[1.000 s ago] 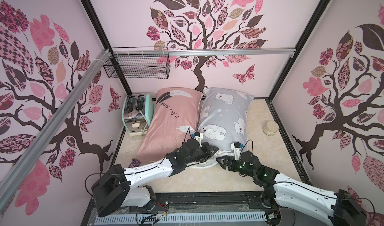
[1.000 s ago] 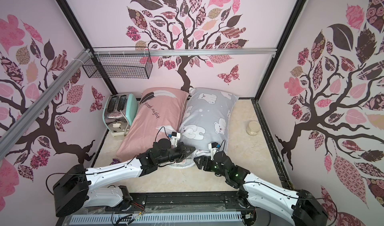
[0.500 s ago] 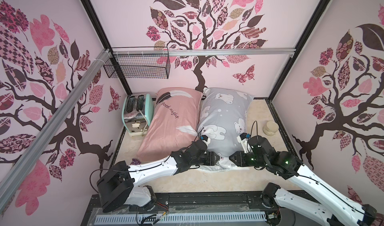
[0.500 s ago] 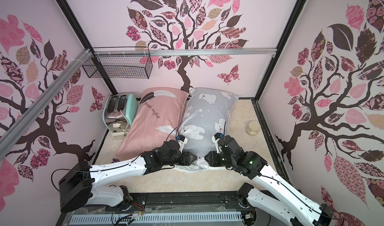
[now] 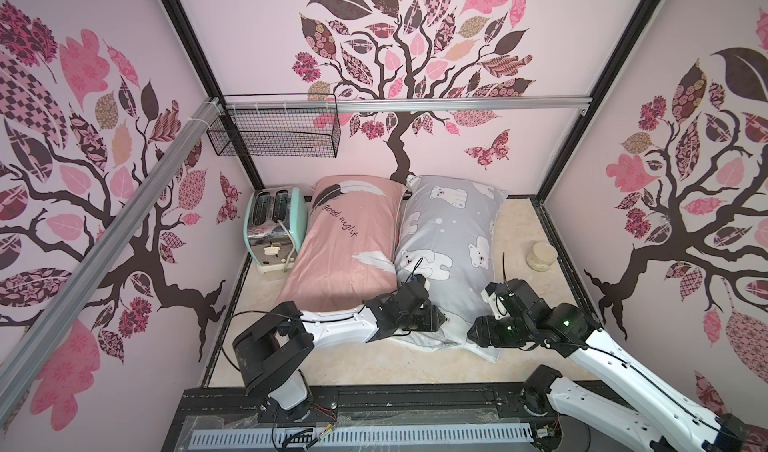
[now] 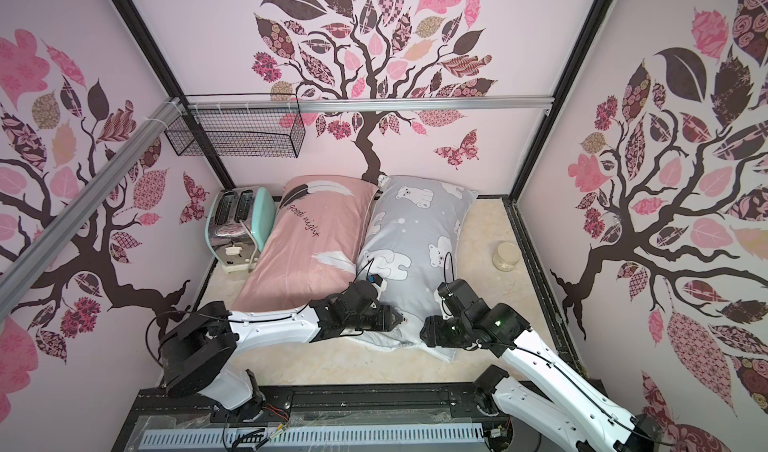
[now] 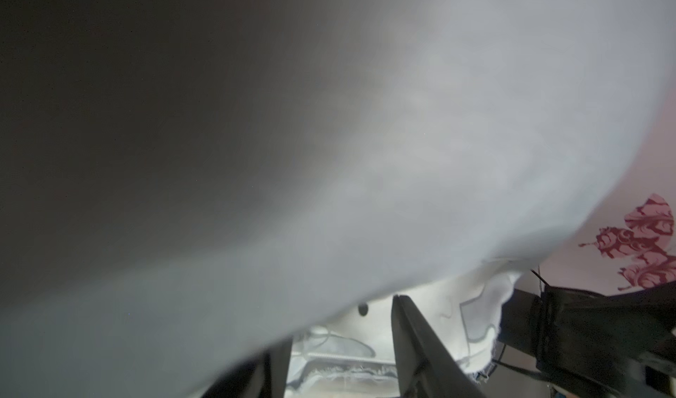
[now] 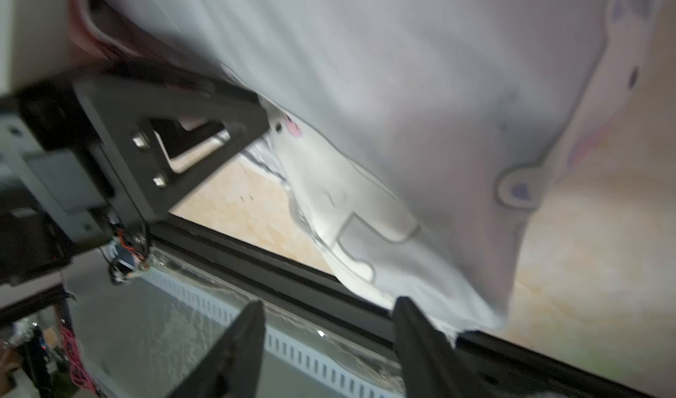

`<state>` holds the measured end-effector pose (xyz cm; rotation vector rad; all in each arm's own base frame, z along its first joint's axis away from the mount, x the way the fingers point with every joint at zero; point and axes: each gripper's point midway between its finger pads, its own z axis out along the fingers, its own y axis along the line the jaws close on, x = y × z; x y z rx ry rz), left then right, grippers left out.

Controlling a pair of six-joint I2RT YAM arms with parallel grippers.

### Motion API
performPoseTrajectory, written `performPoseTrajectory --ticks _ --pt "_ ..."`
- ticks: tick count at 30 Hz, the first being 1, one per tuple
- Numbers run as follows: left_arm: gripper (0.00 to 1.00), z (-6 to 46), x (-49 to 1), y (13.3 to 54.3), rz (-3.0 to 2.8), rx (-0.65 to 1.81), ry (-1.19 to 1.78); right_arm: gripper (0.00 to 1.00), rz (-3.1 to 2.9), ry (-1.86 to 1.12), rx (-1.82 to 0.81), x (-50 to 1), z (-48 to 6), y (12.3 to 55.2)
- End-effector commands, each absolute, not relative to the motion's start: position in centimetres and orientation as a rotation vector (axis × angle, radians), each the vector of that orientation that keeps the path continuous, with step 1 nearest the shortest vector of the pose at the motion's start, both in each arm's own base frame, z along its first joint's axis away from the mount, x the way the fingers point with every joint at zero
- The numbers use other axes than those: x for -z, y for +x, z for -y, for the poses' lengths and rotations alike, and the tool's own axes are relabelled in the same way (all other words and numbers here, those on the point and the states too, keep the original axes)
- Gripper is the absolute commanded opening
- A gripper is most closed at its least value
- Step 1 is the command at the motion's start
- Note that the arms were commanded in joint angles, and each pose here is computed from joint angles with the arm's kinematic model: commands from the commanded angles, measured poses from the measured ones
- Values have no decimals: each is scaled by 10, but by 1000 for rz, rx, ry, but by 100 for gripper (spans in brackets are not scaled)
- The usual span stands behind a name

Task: Zip up pillowcases
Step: Pick up the pillowcase from the center of the board.

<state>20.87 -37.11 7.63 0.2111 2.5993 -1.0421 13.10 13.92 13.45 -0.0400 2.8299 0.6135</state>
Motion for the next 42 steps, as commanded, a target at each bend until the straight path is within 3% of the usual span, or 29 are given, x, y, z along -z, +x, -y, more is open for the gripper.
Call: performPoseTrajectory --ticks 1,3,12,15,21,25,28,34,35,38,42 --pt "45 370 -71 220 -2594 1099 130 89 -2855 112 -409 -125 -107 128" --pt "45 368 -70 221 -2592 1098 120 99 -2867 143 -427 -116 -108 128" --pt "37 357 -90 212 -2547 1156 92 96 -2821 259 -654 -89 -133 138" --pt "40 346 -100 210 -2521 1114 127 94 -2749 261 -677 -101 -134 148" --pt "45 294 -152 233 -2390 857 175 99 -2512 189 -355 -166 -97 189" --pt "46 280 -180 243 -2348 826 192 99 -2531 116 -338 -173 -108 201" --pt "47 290 -182 231 -2386 916 226 93 -2664 104 -360 -151 -112 183" --pt "38 333 -167 187 -2424 1163 235 67 -2810 190 -409 -119 -99 134" --pt "38 343 -165 178 -2436 1195 252 69 -2829 197 -438 -117 -101 127" --pt "37 371 -164 156 -2441 1330 290 98 -2866 179 -591 -113 -118 118" --pt "34 390 -147 145 -2483 1421 252 99 -2917 227 -622 -82 -123 113"
